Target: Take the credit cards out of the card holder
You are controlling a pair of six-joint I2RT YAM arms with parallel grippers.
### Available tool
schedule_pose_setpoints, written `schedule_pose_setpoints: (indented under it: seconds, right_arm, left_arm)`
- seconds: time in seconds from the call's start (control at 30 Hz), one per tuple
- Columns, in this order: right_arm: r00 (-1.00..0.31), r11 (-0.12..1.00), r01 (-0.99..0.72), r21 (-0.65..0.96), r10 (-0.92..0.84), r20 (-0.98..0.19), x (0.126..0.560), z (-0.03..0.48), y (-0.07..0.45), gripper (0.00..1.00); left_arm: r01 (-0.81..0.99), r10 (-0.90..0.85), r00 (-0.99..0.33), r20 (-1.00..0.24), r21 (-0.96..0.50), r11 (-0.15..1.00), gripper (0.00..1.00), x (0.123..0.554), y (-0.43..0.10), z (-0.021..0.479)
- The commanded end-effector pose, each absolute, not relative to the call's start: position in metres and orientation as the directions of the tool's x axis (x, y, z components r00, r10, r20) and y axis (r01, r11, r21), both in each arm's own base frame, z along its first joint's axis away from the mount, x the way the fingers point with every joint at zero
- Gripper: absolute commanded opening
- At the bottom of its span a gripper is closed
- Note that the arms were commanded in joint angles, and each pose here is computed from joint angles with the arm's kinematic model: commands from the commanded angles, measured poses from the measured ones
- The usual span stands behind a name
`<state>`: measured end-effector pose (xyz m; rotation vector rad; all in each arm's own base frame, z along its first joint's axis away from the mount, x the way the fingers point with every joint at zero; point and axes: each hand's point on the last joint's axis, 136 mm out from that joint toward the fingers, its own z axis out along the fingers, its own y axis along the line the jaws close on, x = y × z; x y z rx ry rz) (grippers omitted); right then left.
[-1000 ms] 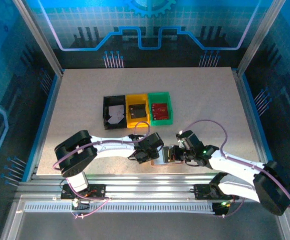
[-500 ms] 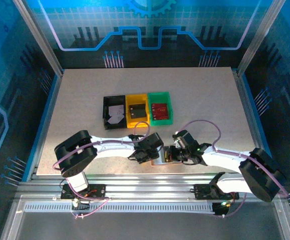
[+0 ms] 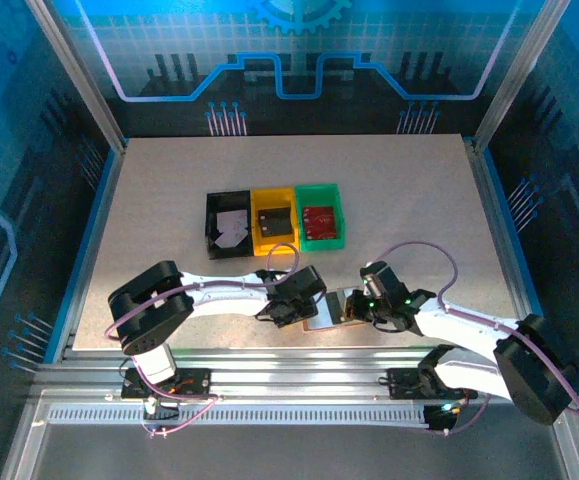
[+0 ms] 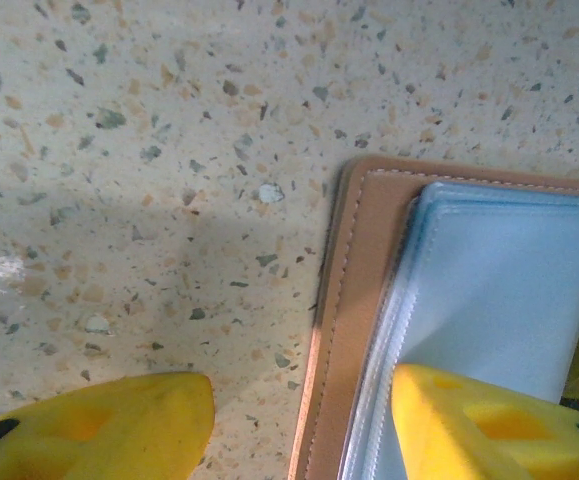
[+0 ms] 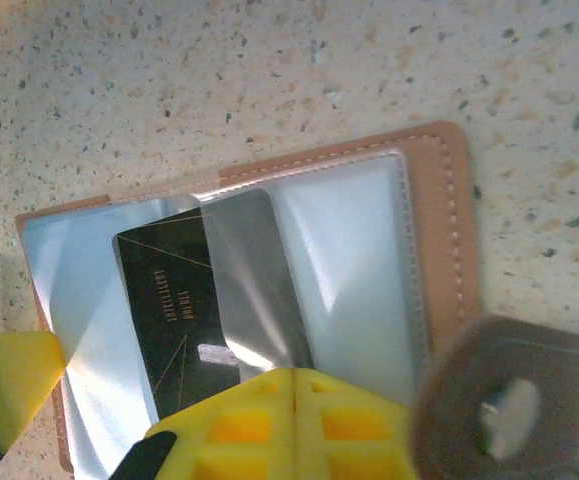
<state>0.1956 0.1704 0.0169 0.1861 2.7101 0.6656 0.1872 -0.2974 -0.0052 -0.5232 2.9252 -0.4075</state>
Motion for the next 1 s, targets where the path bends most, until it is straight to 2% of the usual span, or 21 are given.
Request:
schedule_pose_setpoints:
  seconds: [0.0, 0.2, 0.63, 0.97]
  right_arm:
    - [-0.946, 0.926, 0.103, 0.363, 0.205, -0.252, 0.180, -0.007, 0.141, 0.00]
    - [-0.956, 0.874, 0.017, 0.485, 0.156, -0.249, 0.183, 0.010, 0.170, 0.00]
    - [-0.941, 0.856, -0.055, 0.514, 0.128, -0.314, 0.190, 0.045, 0.179, 0.00]
    - [-0.944, 0.832, -0.080, 0.549, 0.113, -0.309, 0.192, 0.038, 0.190, 0.00]
  left_arm:
    - [-0.303, -0.245, -0.947, 0.209, -0.323, 0.897, 0.54, 0.111, -0.317, -0.113]
    - [-0.270, -0.222, -0.961, 0.165, -0.377, 0.886, 0.54, 0.123, -0.333, -0.084]
    - [-0.128, -0.172, -0.985, -0.031, -0.538, 0.833, 0.54, 0.164, -0.373, 0.028]
    - [-0.103, -0.181, -0.982, -0.060, -0.630, 0.770, 0.53, 0.180, -0.410, 0.068]
